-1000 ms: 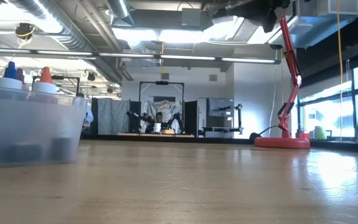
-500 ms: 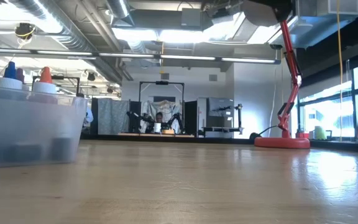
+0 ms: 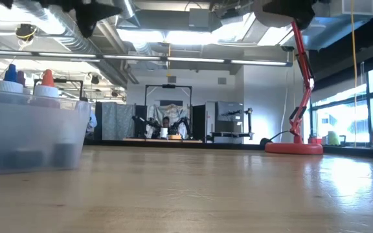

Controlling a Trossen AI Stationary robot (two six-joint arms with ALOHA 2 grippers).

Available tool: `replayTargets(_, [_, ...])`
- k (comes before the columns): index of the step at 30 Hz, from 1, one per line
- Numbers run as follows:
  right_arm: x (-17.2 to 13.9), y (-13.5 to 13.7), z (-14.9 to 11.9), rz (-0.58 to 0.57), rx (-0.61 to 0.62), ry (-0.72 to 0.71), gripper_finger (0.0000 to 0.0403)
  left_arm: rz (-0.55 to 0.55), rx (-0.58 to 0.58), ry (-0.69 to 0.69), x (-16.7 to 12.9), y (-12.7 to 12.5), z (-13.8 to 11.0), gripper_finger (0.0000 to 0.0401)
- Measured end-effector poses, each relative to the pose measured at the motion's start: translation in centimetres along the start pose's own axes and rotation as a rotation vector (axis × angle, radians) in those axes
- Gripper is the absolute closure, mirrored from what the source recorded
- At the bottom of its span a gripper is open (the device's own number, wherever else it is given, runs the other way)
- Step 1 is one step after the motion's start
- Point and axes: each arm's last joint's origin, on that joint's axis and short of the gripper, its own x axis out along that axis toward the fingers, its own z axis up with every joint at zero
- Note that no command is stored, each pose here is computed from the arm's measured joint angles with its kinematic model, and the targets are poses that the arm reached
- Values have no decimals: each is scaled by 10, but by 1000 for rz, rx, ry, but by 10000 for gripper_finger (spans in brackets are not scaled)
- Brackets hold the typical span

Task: Pick & Place food coloring
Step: Return to Home Position

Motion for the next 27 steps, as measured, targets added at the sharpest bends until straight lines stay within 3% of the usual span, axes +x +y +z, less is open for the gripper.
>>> replayTargets(11, [-13,-18,-37,81,89,-145,165,110,-67,-101,-33,28,-48,191])
replayTargets(27, [-44,-47,-39,22,139,-265,165,149,-114,-227,-53,46,-91,191])
